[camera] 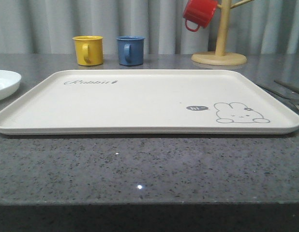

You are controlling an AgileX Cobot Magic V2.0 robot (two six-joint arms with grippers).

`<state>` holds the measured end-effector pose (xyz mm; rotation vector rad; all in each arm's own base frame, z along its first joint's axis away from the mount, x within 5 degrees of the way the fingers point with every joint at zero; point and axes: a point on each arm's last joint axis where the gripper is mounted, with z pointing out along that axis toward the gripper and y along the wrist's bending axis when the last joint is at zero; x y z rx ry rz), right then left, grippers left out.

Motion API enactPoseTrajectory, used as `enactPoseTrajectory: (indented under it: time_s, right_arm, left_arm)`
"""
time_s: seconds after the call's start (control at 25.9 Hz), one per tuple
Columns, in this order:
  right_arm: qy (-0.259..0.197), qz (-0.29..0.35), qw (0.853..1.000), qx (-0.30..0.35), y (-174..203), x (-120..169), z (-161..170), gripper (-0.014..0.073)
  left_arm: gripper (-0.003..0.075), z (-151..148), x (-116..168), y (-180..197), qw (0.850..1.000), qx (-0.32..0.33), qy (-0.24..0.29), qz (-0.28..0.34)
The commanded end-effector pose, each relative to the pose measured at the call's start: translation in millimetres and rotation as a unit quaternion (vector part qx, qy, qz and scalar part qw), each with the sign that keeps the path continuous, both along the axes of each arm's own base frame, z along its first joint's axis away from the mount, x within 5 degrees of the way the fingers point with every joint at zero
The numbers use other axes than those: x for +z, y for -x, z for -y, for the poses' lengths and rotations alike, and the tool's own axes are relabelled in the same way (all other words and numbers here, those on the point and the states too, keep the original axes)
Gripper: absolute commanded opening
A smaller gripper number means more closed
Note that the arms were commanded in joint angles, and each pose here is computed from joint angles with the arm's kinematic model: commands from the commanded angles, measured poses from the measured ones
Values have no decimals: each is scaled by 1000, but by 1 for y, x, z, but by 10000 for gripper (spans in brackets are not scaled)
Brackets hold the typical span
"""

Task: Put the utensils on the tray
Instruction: 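Move the left gripper toward the white plate beside the tray, then grasp the rim of the white plate with the left gripper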

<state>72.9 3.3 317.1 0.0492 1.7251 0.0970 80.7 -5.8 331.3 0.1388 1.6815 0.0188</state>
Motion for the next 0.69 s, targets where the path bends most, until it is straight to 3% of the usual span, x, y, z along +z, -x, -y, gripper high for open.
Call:
enactPoseTrajectory:
  time_s: [0.0, 0.04, 0.12, 0.66]
  right_arm:
    - [4, 47, 999, -6, -1, 17, 1, 386]
    - [4, 47, 999, -6, -1, 18, 1, 460]
    - [4, 47, 999, -6, -1, 18, 1, 529]
    - [4, 47, 999, -6, -1, 17, 1, 533]
  left_arm:
    - [503, 0, 18, -1, 999, 3, 9, 51]
    - [597, 0, 18, -1, 999, 3, 9, 51]
    - [673, 0, 18, -1, 999, 3, 9, 51]
    - [672, 0, 15, -10, 999, 3, 9, 31]
